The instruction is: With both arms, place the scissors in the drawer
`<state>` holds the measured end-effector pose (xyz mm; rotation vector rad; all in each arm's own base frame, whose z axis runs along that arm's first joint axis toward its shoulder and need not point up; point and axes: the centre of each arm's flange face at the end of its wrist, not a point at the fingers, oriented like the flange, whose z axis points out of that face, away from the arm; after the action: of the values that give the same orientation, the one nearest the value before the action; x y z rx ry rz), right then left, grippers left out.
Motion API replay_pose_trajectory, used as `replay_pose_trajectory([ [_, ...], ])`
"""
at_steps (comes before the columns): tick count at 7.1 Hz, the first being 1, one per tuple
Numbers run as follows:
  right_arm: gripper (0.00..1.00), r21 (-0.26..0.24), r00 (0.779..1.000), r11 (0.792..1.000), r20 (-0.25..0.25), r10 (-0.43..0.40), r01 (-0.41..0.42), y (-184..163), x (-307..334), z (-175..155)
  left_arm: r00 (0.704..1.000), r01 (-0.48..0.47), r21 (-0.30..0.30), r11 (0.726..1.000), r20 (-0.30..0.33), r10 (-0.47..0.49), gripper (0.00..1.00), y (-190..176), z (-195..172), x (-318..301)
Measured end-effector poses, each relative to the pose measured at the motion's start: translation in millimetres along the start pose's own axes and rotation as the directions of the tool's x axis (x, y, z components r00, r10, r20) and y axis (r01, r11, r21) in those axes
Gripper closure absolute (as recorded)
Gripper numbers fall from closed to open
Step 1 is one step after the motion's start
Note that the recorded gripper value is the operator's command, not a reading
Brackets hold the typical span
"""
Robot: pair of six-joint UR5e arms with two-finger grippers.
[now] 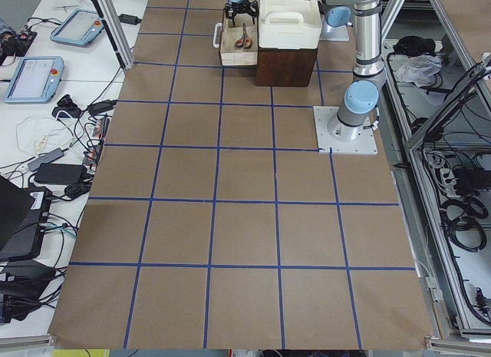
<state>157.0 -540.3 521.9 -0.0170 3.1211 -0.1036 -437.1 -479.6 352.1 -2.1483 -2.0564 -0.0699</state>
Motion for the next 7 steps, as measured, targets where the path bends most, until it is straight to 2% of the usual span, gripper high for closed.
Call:
replay_pose_trajectory([
  [2,0.0,-0.002,1.0,1.0,-0.004,0.0,0.0,0,0,0,0.998,0.042,-0.036,0.998,0.047,-0.041,0.0,25,-22,-10],
  [3,0.0,-0.003,1.0,1.0,-0.005,0.0,0.0,0,0,0,0.992,0.103,-0.041,0.994,0.077,-0.1,0.0,52,-41,-21],
  [4,0.0,-0.004,1.0,1.0,-0.005,0.0,0.0,0,1,0,0.976,0.189,-0.02,0.982,0.114,-0.186,0.0,79,-66,-27],
  [5,0.0,-0.004,1.0,1.0,-0.006,0.0,0.0,0,1,0,0.946,0.286,0.014,0.958,0.152,-0.285,0.0,108,-94,-30],
  [6,0.0,-0.005,1.0,1.0,-0.007,0.0,0.0,1,1,0,0.899,0.395,0.055,0.917,0.181,-0.398,0.0,142,-121,-32],
  [7,0.0,-0.006,1.0,1.0,-0.007,0.0,0.0,1,1,1,0.812,0.539,0.102,0.836,0.201,-0.548,0.0,177,-144,-31],
])
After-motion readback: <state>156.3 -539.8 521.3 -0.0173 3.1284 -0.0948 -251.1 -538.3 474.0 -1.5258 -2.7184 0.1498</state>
